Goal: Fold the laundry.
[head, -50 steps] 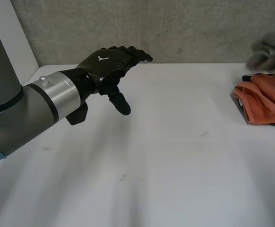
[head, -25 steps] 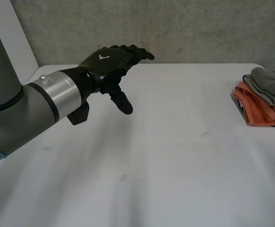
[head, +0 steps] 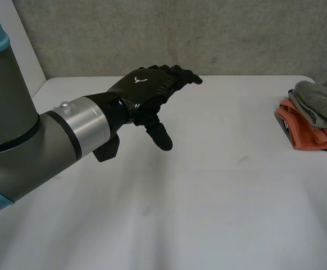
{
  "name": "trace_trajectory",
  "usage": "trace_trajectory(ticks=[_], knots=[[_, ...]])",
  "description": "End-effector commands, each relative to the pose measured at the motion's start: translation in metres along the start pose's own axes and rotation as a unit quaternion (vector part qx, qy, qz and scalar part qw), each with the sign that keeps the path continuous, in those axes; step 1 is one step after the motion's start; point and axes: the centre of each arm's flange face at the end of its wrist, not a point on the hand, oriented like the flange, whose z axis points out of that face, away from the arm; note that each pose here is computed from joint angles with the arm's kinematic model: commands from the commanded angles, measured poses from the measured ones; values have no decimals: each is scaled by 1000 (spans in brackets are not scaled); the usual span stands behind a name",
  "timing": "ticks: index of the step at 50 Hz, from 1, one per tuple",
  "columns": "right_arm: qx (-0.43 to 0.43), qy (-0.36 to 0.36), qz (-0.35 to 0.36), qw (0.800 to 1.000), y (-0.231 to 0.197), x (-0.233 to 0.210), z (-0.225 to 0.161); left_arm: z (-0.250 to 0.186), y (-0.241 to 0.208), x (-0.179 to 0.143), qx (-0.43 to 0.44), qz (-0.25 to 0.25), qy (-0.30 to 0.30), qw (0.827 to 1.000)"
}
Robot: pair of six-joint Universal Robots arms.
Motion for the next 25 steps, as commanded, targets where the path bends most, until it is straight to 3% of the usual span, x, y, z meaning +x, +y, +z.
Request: trace_trajectory(ticks=[1,7,13,17,20,22,25], knots=[[55,121,9,991,-47,32,-6,-3,-5,7,7,3,7,1000],[193,108,128,967,-127,12,-52,-10,-16,9,23,7,3,1000],[291,-13,239,926,-180,-33,-123,-20,-30,-7,46,14,-36,998],[293,-94,289,906,-188,-68,-161,-31,-38,-37,68,20,-122,990],[278,-161,305,896,-189,-107,-189,-45,-40,-64,89,21,-211,973],[264,-200,305,893,-188,-131,-208,-50,-38,-71,93,22,-236,967],[238,-199,309,899,-182,-143,-216,-53,-29,-75,86,22,-249,965]])
